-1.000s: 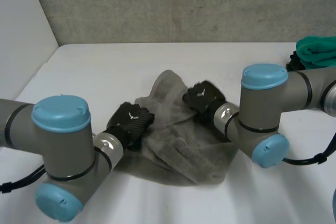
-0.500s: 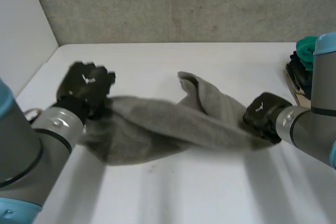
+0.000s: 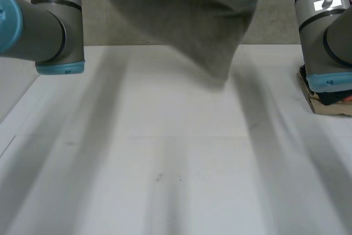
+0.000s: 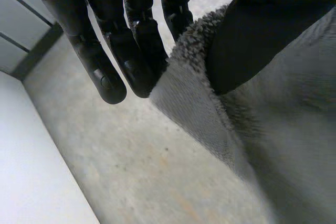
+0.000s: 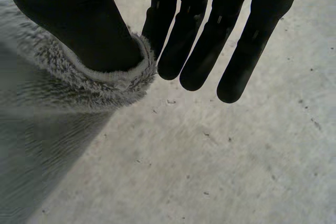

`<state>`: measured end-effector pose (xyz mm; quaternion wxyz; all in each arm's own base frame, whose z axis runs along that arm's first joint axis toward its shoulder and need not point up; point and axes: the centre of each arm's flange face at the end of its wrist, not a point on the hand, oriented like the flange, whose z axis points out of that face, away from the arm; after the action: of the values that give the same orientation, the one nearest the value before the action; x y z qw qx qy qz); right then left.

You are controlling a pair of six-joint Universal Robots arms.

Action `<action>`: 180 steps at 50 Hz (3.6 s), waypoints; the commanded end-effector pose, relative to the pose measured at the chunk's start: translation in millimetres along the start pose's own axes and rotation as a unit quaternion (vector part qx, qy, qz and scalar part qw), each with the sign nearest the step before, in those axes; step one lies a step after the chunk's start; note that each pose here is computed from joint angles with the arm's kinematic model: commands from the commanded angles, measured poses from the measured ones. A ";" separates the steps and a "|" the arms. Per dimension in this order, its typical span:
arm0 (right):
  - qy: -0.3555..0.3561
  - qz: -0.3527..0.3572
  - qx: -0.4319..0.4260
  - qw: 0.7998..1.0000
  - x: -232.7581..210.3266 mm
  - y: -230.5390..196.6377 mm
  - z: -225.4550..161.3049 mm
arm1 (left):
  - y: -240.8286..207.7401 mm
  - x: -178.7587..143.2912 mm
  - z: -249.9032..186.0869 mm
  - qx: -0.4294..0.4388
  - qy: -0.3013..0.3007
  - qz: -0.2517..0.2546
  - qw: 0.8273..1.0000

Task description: Fold the laundry.

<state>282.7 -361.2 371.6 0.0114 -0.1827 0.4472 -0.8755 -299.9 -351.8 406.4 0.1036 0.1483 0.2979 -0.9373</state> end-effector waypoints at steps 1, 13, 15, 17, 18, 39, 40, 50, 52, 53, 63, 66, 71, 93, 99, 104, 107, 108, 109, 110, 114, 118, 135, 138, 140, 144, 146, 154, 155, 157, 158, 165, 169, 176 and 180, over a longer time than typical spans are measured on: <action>-0.047 0.000 -0.117 0.992 -11.6 31.5 -39.6 | 41.5 25.7 -65.2 -0.102 0.082 0.000 0.991; -0.203 0.022 -0.409 0.890 -54.5 110.1 -154.5 | 87.9 53.9 -210.7 -0.280 0.221 0.002 0.934; -0.215 0.027 -0.425 0.879 -59.0 117.6 -167.1 | 92.8 58.0 -234.1 -0.309 0.243 0.005 0.920; -0.218 0.028 -0.432 0.875 -59.8 120.2 -172.6 | 94.3 58.6 -247.9 -0.329 0.258 0.007 0.908; -0.222 0.030 -0.436 0.872 -61.0 121.7 -177.7 | 94.1 58.8 -254.7 -0.340 0.267 0.008 0.902; -0.225 0.032 -0.429 0.874 -61.7 119.9 -197.4 | 17.1 8.5 -230.7 -0.409 0.298 0.019 0.862; -0.225 0.032 -0.429 0.874 -61.9 120.2 -198.0 | 15.6 9.4 -224.9 -0.402 0.295 0.016 0.867; -0.228 0.032 -0.434 0.871 -63.1 121.6 -203.7 | 58.1 62.3 -186.8 -0.384 0.324 -0.004 0.865; -0.228 0.032 -0.434 0.871 -63.2 121.7 -204.1 | 71.4 68.8 -187.7 -0.400 0.331 -0.002 0.855; -0.228 0.032 -0.434 0.871 -62.9 122.0 -204.0 | 84.9 74.7 -187.5 -0.415 0.338 0.001 0.845; -0.235 0.038 -0.433 0.869 -63.2 122.7 -204.6 | 132.1 84.3 -203.1 -0.469 0.384 -0.019 0.795; -0.229 0.037 -0.435 0.870 -58.3 125.2 -203.2 | 141.1 85.2 -211.0 -0.484 0.395 -0.024 0.780; -0.229 0.030 -0.433 0.872 -55.7 124.4 -201.8 | 145.8 83.8 -216.6 -0.502 0.403 -0.025 0.765; -0.306 0.000 -0.517 0.800 -33.6 64.5 -234.2 | 74.9 38.7 -172.4 -0.405 0.317 0.000 0.858; -0.254 -0.020 -0.447 0.858 -5.8 50.9 -197.6 | 57.7 26.6 -174.1 -0.394 0.309 0.001 0.866; -0.261 -0.034 -0.380 0.887 -2.5 35.7 -174.5 | 45.9 19.6 -182.1 -0.396 0.314 0.001 0.863; -0.292 -0.053 -0.346 0.890 -5.8 29.7 -165.9 | 41.3 16.5 -186.1 -0.397 0.316 0.001 0.861; -0.303 -0.061 -0.337 0.889 -7.2 28.6 -164.5 | 38.3 14.5 -188.5 -0.398 0.317 0.001 0.861; -0.314 -0.070 -0.329 0.888 -8.7 28.1 -163.6 | 36.9 13.6 -189.5 -0.398 0.318 0.000 0.861; -0.325 -0.080 -0.324 0.885 -10.3 28.5 -163.1 | 35.9 12.9 -191.1 -0.399 0.319 0.000 0.860; -0.390 -0.123 -0.320 0.855 -20.8 45.6 -165.5 | 32.8 9.8 -198.7 -0.405 0.322 0.000 0.856; -0.447 -0.168 -0.321 0.818 -30.1 58.6 -167.9 | 28.8 6.1 -204.7 -0.410 0.324 0.001 0.853; -0.566 -0.198 -0.347 0.721 -49.0 102.0 -207.6 | 32.1 0.2 -216.7 -0.426 0.323 -0.002 0.845; -0.553 -0.213 -0.333 0.733 -51.2 113.1 -204.0 | 31.7 0.5 -216.8 -0.426 0.323 -0.002 0.845; -0.542 -0.226 -0.320 0.744 -51.3 116.1 -198.8 | 31.7 0.4 -216.8 -0.426 0.322 -0.002 0.845; -0.506 -0.253 -0.287 0.773 -50.8 117.5 -182.8 | 31.2 -0.7 -215.2 -0.425 0.320 -0.001 0.847; -0.481 -0.267 -0.272 0.789 -46.9 117.8 -173.4 | 30.9 -1.0 -214.4 -0.424 0.319 -0.001 0.848; -0.394 -0.273 -0.281 0.831 -15.4 89.1 -146.5 | 20.5 -22.9 -195.0 -0.406 0.283 0.008 0.869; -0.381 -0.271 -0.286 0.836 -9.0 86.2 -143.3 | 19.7 -25.6 -192.7 -0.405 0.278 0.009 0.871; -0.346 -0.268 -0.297 0.849 6.7 74.5 -135.5 | 15.8 -30.6 -188.5 -0.399 0.271 0.009 0.876; -0.337 -0.268 -0.297 0.852 11.2 69.4 -133.3 | 11.3 -35.9 -184.6 -0.391 0.264 0.010 0.882; -0.348 -0.229 -0.347 0.841 20.8 53.9 -148.2 | 5.5 -38.5 -192.3 -0.389 0.267 0.011 0.882; -0.370 -0.196 -0.409 0.811 21.0 56.1 -165.6 | 9.2 -38.7 -196.0 -0.401 0.268 0.010 0.876; -0.333 -0.217 -0.483 0.780 57.9 44.0 -169.3 | 3.3 -44.4 -210.4 -0.440 0.293 0.020 0.848; -0.264 -0.268 -0.401 0.835 75.5 -9.0 -144.7 | -24.7 -67.9 -192.4 -0.422 0.266 0.019 0.867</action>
<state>175.4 -265.8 259.8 -0.1037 -0.5431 0.7204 -0.4187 -212.7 -228.5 260.5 0.0846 0.3543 0.6835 -0.6326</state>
